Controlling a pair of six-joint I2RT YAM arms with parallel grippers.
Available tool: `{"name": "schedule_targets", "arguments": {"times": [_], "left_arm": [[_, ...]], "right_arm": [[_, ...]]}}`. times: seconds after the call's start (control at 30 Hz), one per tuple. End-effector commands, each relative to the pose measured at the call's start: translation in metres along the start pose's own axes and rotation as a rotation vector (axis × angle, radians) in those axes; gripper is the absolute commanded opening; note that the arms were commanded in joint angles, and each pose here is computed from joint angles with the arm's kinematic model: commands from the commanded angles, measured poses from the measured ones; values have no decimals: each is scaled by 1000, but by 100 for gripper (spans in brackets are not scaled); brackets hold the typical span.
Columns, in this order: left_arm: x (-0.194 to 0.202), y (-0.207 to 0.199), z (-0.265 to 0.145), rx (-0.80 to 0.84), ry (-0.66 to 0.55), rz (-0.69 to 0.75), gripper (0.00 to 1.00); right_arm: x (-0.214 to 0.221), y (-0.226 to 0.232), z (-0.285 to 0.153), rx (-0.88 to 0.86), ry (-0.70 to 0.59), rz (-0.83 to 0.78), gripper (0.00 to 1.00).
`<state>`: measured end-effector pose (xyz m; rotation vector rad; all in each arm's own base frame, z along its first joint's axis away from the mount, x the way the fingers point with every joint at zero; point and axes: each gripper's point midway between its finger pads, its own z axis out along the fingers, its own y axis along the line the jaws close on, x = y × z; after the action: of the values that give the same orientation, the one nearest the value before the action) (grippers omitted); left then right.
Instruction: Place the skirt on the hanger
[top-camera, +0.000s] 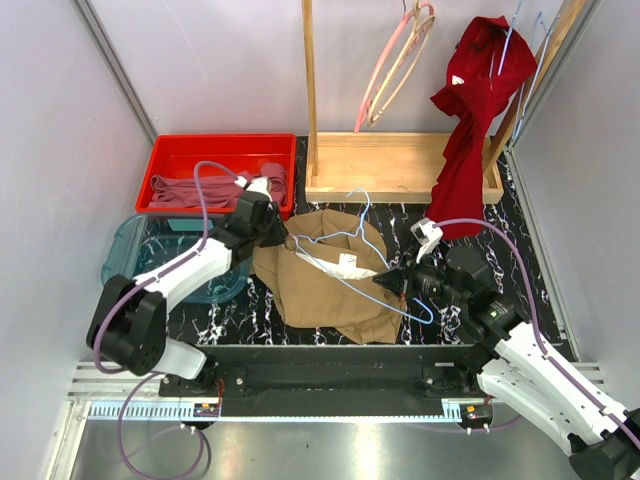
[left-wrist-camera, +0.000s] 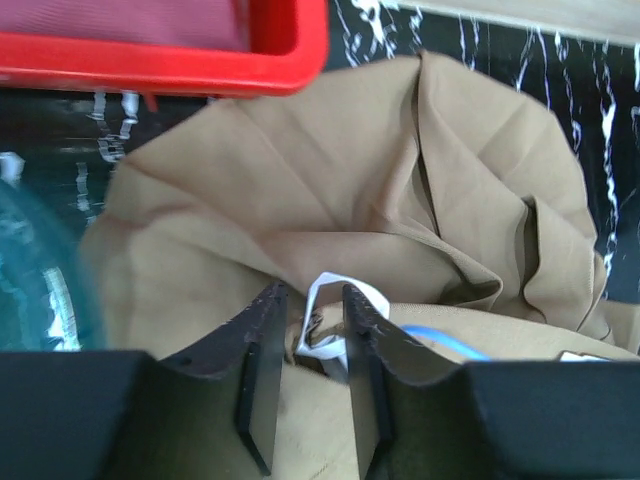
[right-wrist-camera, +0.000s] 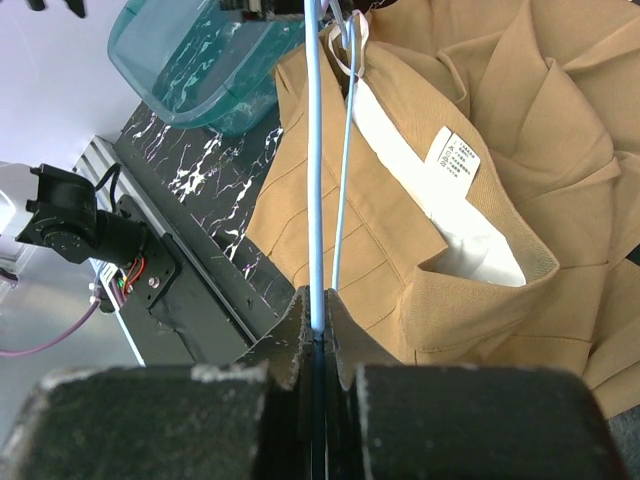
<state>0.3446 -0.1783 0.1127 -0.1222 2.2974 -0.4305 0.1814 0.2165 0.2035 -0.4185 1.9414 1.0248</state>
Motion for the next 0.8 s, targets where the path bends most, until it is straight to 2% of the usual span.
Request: {"name": "schedule_targets", "arguments": {"times": [0.0, 0.07, 0.33, 0.47, 0.77], "left_arm": [[-12, -22, 10, 121, -28, 42, 28], [-11, -20, 14, 122, -17, 40, 24], [-7, -11, 11, 105, -11, 34, 17], [-5, -9, 9, 102, -12, 31, 0], [-8, -15, 0, 133, -18, 29, 0]], "right_arm": [[-24, 18, -4, -52, -53, -19, 0], [-23, 19, -4, -56, -50, -19, 0], [-25, 20, -6, -57, -51, -20, 0], [-25, 21, -4, -65, -48, -22, 0], [-23, 19, 8, -80, -26, -20, 0]]}}
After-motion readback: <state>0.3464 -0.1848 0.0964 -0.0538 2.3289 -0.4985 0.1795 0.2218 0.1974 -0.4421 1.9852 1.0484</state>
